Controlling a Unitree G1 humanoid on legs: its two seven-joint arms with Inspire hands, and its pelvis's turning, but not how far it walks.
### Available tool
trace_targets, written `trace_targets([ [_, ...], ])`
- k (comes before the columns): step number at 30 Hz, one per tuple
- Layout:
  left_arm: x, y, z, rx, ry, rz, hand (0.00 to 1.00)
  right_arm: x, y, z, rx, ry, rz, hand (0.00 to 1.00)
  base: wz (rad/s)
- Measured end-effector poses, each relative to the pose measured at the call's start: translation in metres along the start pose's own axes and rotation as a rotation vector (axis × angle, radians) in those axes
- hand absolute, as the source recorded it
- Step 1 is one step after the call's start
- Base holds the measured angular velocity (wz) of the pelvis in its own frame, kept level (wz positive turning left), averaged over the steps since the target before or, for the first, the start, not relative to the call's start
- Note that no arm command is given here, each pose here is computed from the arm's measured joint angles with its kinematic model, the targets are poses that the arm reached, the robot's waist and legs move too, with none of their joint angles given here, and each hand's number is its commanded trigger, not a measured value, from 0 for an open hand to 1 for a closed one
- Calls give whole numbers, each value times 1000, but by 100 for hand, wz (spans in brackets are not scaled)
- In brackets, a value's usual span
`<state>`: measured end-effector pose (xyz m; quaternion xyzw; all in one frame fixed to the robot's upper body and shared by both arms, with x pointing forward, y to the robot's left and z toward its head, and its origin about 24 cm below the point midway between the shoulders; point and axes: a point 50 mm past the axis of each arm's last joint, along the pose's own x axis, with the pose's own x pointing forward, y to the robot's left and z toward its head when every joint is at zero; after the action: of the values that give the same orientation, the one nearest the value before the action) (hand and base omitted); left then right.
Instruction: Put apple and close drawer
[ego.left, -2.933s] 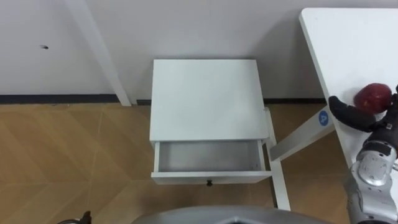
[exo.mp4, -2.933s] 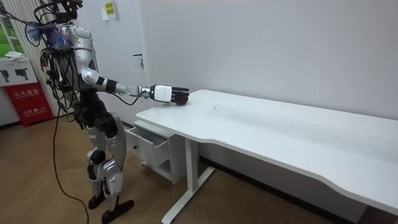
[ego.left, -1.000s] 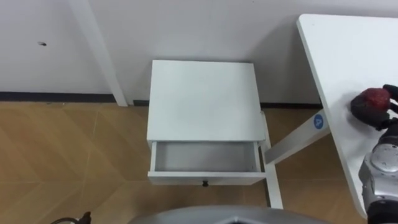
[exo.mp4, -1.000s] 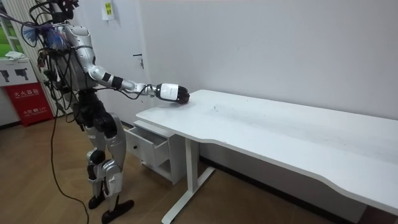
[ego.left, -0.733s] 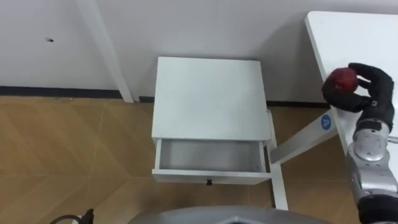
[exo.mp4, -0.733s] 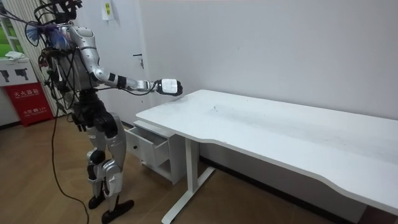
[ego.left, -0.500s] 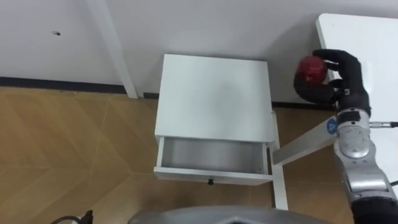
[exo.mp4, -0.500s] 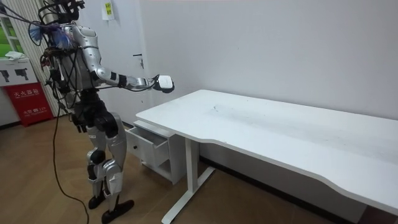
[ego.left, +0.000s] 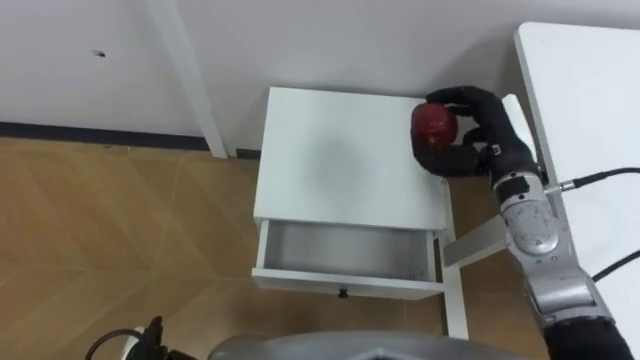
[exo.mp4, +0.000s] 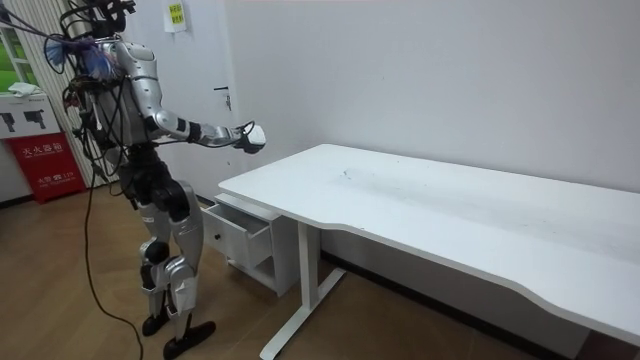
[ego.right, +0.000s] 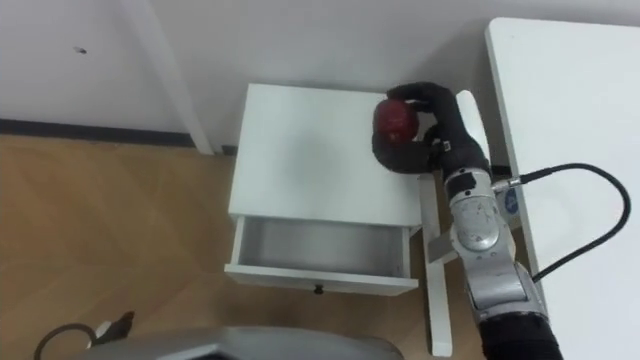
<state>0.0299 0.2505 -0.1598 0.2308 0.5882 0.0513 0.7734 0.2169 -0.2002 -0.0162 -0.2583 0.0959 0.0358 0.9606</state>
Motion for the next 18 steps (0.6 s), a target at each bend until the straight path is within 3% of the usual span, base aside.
trace_targets([
  [18,0,-3,3,24,-16,-38,0,-15,34,-34,-58,162,199,100,2],
])
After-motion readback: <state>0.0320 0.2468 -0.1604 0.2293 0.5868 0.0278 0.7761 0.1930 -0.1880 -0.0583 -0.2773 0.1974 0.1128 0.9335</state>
